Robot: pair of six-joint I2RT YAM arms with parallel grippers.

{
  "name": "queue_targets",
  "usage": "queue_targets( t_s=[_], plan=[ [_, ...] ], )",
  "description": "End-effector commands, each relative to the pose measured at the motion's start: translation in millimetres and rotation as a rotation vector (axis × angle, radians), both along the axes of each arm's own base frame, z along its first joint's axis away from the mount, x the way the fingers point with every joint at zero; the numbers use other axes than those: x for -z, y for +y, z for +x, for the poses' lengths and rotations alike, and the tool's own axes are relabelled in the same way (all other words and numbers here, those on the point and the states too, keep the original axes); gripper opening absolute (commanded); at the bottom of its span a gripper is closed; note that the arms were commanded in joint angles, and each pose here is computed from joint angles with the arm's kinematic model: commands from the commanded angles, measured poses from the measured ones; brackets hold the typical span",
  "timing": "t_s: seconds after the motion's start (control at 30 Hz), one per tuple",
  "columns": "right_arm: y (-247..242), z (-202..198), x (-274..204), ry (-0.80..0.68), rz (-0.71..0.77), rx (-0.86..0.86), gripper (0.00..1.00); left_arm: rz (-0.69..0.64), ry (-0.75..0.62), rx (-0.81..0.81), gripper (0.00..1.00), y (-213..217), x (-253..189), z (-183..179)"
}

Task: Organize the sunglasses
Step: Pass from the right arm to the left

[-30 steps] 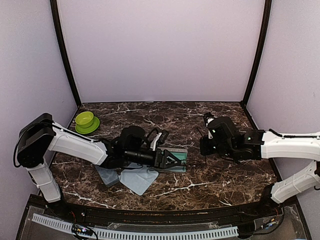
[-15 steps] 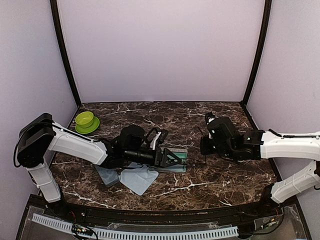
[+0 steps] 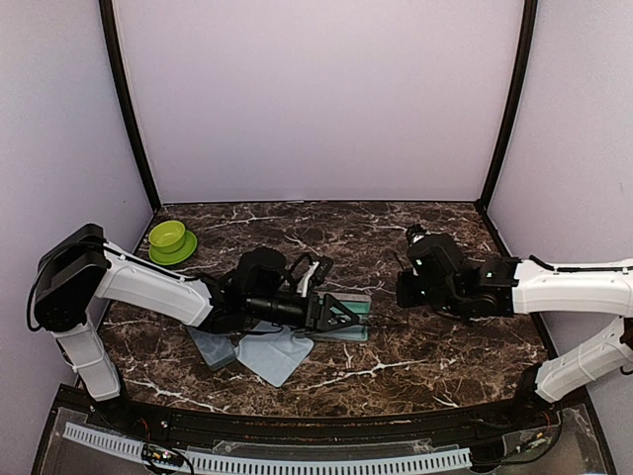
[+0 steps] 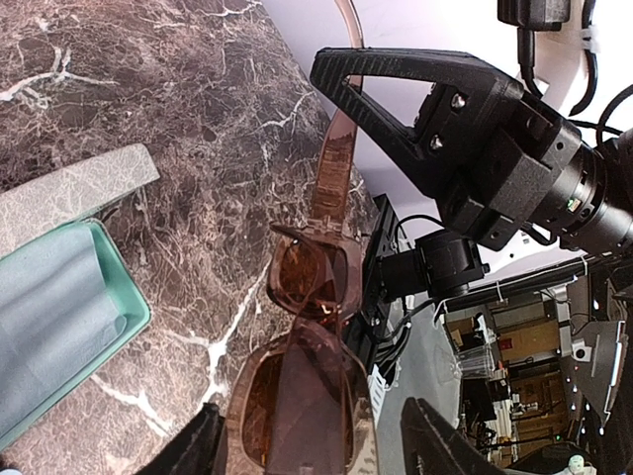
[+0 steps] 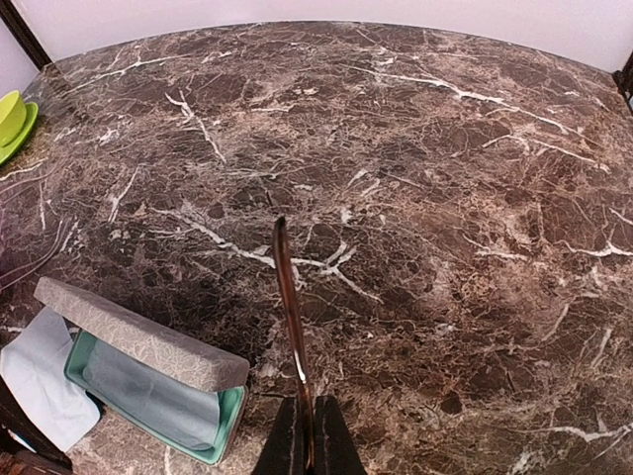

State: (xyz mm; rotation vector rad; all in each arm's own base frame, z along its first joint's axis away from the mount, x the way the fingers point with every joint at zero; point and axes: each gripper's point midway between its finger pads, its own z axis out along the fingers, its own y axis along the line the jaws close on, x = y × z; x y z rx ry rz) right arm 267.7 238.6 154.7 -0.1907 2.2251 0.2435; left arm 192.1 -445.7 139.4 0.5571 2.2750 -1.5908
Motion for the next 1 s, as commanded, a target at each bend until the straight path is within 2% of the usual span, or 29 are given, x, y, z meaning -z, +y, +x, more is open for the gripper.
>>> queue_targets(
  t_s=[0.0,0.37,0.67,0.97],
  plan=[
    [4.0,3.6,-9.8,-0.024,0.020,0.021,0.00,-0.022,-0.004,0.013,0.61,-2.7,-8.2,1.0],
    [3.3,3.3,-11.7,-0.030,0.027,0.022,0.00,-0.012,0.009,0.017,0.53,-4.1,-4.6,1.0],
    [3.9,1.9,-9.7,-0.024,0.027,0.012,0.00,-0.013,0.002,0.011,0.43,-3.6,-5.9,2.0],
    [6.0,0.5,-8.9,-0.020,0.029,-0.005,0.11,-0.008,-0.006,0.002,0.34,-2.5,-7.1,3.4]
  ],
)
